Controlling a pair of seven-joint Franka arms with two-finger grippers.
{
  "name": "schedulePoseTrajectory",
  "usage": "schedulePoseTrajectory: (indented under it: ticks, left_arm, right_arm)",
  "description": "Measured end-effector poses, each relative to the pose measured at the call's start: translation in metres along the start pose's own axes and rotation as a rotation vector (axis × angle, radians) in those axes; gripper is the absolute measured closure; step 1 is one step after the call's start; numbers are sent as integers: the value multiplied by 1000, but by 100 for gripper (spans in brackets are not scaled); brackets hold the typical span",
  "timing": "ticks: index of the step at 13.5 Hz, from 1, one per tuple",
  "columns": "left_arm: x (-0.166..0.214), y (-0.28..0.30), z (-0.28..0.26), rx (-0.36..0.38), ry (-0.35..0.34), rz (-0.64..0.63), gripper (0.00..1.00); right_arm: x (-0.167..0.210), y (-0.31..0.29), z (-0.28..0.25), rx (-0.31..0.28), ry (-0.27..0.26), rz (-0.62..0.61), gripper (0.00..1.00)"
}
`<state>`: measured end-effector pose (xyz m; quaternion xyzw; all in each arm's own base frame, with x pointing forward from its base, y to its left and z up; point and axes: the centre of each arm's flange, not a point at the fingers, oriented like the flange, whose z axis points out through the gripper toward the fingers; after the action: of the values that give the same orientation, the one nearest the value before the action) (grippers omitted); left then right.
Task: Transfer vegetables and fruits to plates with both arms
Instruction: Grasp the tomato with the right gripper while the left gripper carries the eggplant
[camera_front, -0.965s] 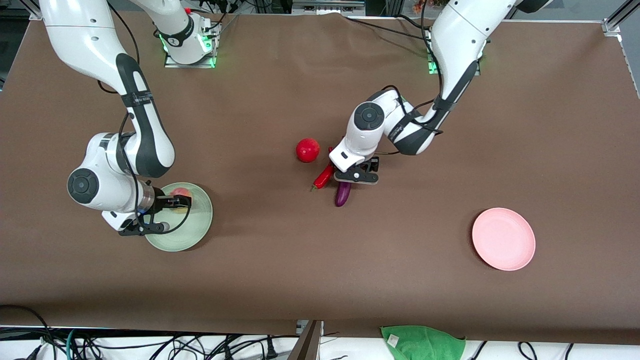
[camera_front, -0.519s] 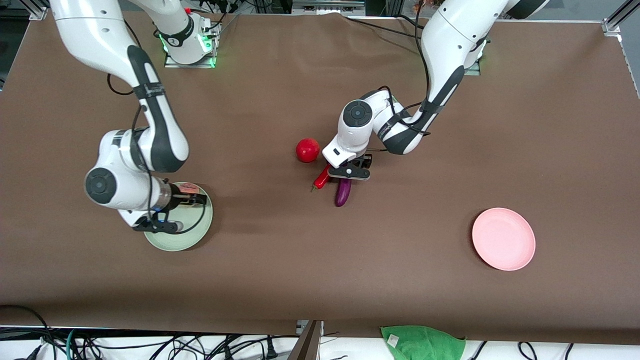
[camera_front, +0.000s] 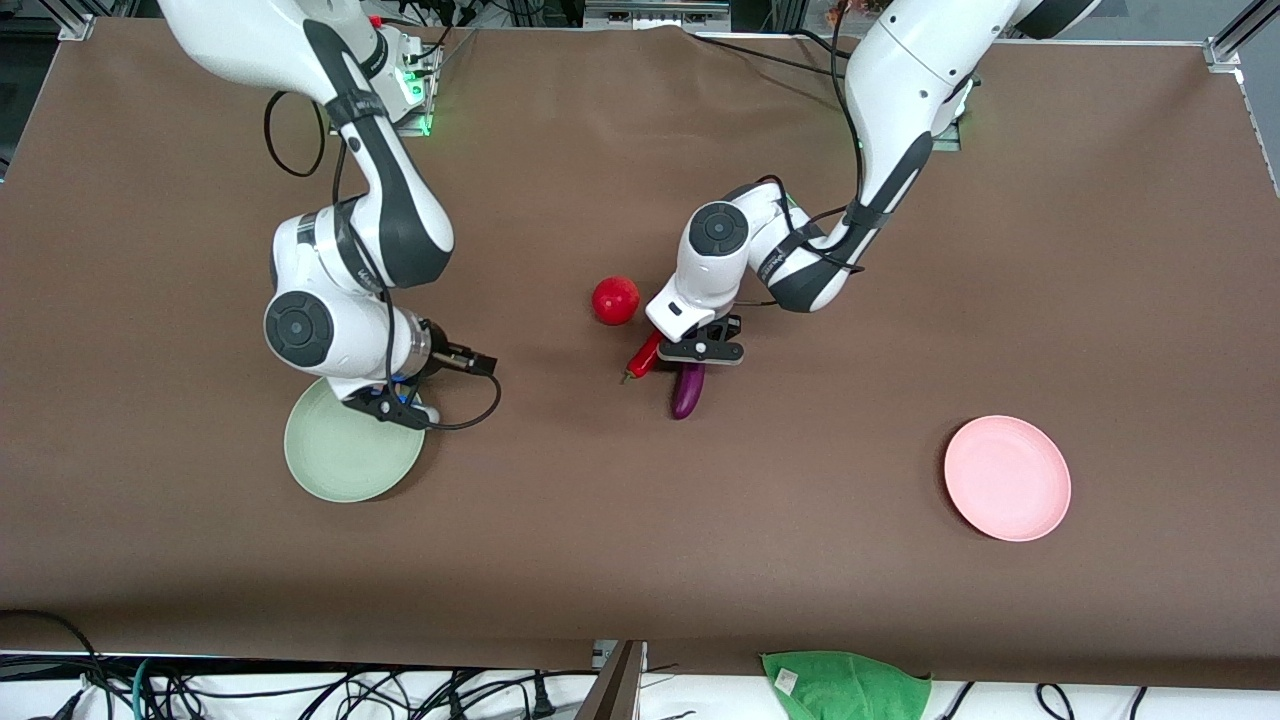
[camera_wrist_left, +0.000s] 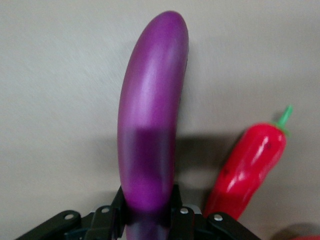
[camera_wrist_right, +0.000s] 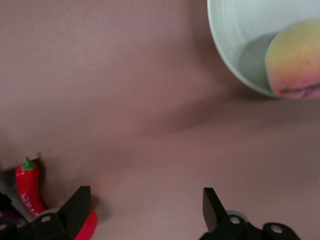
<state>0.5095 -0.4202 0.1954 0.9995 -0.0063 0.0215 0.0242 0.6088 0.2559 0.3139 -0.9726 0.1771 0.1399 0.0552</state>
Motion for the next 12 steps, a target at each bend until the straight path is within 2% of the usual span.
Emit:
schedulePoseTrajectory:
  ticks: [4,6,9,12]
  left_arm:
    - [64,-69,-57,0,75,-23,63]
    - [89,-115,-77,23,83,-12,64]
    - [115,-188,-89,73,52,52,64]
    - [135,-271,-95,64,8,108,64]
  right_arm:
    - [-39,-22,21,30,-46,97,1]
    - [-72,-35,41,64,-23,126,1]
    - [-135,-66,84,133,24,144,1]
    - [-180,-89,112,167,62,107,1]
